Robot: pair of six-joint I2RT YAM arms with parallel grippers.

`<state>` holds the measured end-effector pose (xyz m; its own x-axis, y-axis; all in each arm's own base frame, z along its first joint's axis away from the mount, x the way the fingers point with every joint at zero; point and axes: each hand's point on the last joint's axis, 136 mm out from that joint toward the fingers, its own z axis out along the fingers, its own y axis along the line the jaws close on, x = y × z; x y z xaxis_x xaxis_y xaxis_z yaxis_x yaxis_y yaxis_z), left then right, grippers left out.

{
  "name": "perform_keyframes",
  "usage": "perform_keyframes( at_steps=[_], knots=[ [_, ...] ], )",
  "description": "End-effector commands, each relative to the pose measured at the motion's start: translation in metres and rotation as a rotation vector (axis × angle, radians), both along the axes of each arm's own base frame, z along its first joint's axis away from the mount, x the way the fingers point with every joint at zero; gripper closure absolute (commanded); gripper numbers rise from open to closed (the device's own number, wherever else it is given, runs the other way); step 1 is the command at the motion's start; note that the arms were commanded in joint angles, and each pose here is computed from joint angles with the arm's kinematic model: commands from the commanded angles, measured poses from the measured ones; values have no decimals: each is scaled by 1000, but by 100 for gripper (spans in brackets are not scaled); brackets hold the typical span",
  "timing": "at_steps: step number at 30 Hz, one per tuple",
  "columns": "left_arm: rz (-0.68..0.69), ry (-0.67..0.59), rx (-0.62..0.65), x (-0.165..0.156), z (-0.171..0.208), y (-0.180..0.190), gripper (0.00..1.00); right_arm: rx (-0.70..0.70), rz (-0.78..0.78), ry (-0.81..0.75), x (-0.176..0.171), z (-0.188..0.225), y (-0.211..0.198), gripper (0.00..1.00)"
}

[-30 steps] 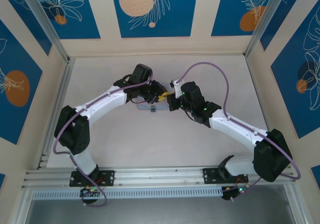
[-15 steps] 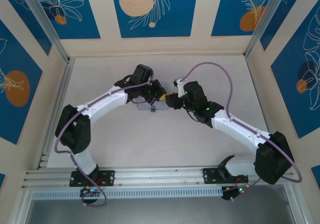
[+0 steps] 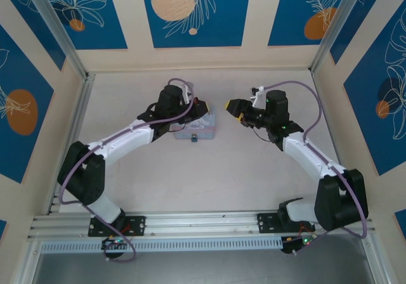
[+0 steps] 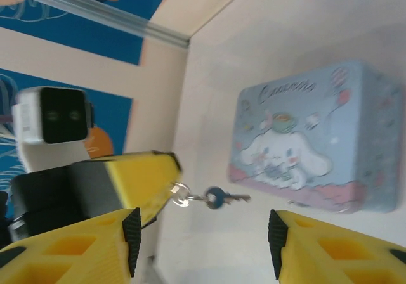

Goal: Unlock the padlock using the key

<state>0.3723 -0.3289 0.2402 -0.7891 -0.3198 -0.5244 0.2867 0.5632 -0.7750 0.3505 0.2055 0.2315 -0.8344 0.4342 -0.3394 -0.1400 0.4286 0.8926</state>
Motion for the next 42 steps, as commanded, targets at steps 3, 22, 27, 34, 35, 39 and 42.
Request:
perform_keyframes(
  at_steps=[3,22,27,34,35,39,42],
  knots=[
    [42,-258,-96,11,47,7,100,222,73,22,3,29,20,46],
    [144,-256,-326,21,60,9,100,447,96,-19,40,47,44,53],
    [146,-252,-334,21,58,7,100,475,106,-30,44,52,51,54],
    [154,-236,-339,22,51,7,100,491,116,-43,44,57,56,58],
    [155,-235,-340,22,50,7,100,492,120,-45,43,58,57,58],
    [158,-237,-342,22,51,7,100,490,133,-40,41,56,61,60],
    [162,-235,-348,23,50,7,100,488,136,-30,40,52,63,62]
  ],
)
